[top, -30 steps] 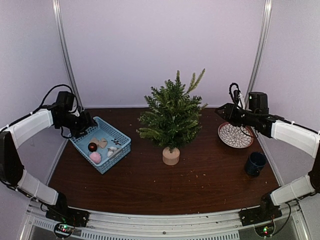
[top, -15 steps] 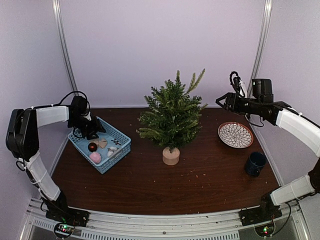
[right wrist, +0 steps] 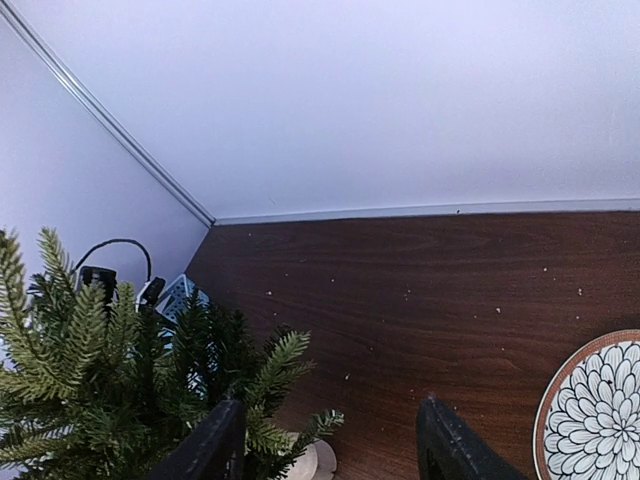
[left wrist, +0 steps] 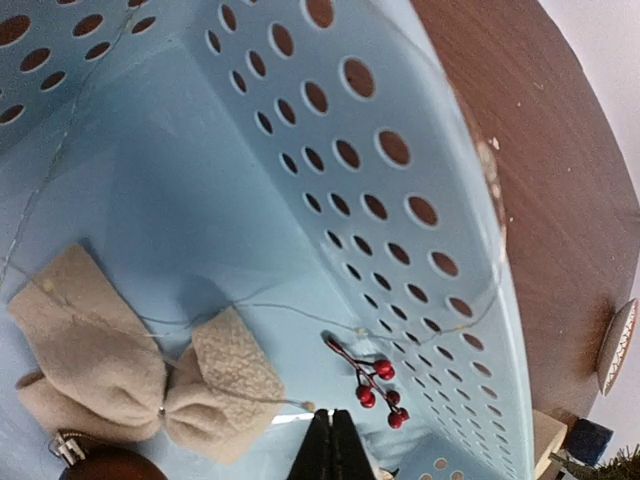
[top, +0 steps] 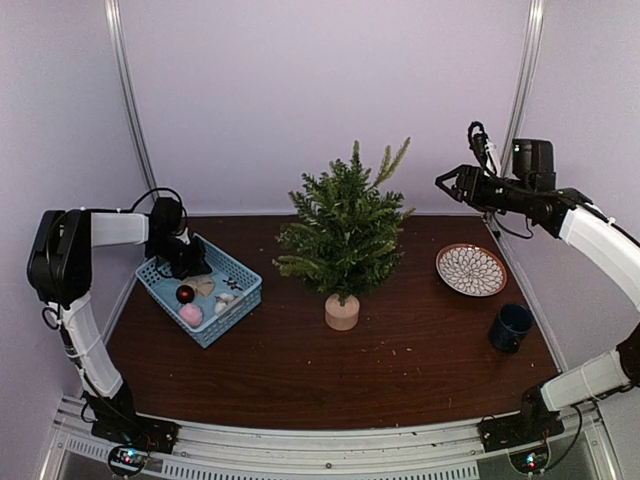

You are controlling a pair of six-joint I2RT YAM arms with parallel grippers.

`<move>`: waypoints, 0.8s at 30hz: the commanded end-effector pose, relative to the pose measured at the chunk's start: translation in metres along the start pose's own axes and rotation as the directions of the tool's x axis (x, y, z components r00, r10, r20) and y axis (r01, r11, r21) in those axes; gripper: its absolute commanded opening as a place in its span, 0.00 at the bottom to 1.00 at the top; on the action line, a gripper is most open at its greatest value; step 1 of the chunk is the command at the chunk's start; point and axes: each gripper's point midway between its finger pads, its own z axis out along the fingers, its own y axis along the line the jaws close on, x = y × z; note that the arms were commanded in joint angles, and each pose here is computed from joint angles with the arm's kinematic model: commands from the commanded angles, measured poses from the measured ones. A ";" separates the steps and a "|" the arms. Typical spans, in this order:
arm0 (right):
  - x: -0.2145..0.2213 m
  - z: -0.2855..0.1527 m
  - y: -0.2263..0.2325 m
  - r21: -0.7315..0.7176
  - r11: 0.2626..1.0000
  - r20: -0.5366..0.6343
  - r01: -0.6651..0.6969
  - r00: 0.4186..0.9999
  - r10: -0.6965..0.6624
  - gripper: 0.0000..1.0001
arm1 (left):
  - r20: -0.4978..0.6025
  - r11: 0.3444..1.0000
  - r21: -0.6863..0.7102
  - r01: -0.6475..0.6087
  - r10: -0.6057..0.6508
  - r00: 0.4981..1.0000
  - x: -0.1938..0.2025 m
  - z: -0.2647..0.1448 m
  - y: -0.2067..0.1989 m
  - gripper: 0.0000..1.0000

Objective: Decorate the small christmas tree

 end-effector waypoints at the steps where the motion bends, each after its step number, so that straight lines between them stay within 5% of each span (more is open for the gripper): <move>1: -0.032 -0.021 0.026 -0.060 0.998 0.085 0.031 0.996 -0.026 0.61 | 0.101 0.997 0.060 -0.056 0.050 0.994 -0.016 -0.039 -0.027 0.00; 15: -0.052 -0.049 0.101 -0.234 0.958 0.139 0.168 0.981 -0.138 0.60 | 0.403 0.928 0.325 -0.180 0.036 0.914 -0.016 -0.215 -0.121 0.00; 24: -0.057 -0.064 0.157 -0.341 0.898 0.168 0.279 0.958 -0.234 0.60 | 0.538 0.819 0.450 -0.356 0.070 0.840 -0.006 -0.312 -0.193 0.00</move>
